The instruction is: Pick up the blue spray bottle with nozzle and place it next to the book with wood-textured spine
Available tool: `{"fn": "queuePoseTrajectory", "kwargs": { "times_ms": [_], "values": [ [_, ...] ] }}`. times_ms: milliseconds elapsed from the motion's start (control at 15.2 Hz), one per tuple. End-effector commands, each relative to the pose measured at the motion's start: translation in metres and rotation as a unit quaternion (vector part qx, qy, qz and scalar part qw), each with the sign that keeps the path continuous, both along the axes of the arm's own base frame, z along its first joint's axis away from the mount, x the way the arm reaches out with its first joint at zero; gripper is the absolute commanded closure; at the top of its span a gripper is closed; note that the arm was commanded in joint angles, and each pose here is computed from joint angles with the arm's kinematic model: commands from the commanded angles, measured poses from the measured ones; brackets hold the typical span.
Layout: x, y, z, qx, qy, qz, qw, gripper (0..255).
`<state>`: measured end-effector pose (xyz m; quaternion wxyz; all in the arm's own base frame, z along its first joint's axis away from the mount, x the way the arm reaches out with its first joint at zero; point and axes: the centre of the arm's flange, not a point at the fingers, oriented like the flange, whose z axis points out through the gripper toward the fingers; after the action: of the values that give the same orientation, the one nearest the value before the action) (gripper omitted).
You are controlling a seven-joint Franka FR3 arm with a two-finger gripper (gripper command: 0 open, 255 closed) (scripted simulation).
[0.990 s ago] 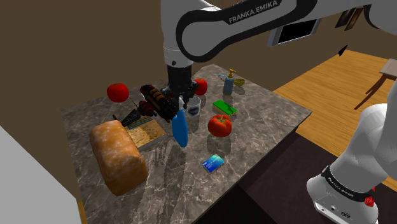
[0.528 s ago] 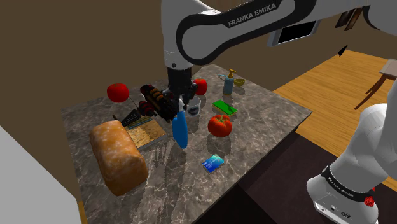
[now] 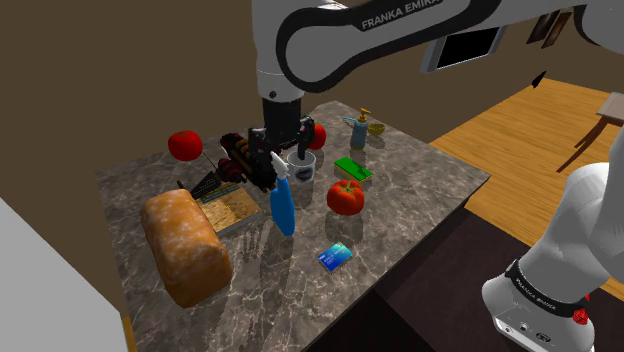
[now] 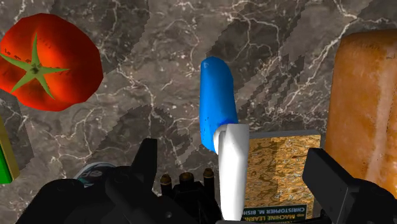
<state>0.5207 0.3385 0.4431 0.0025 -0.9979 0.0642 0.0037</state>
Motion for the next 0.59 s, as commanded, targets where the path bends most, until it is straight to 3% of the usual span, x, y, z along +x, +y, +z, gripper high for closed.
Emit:
{"fn": "queuePoseTrajectory", "kwargs": {
  "times_ms": [0,528],
  "values": [
    [0.001,0.000,0.025,0.000,0.000,0.000,1.0000,0],
    [0.001,0.000,0.035,0.000,0.000,0.000,1.0000,0]
  ]
}}
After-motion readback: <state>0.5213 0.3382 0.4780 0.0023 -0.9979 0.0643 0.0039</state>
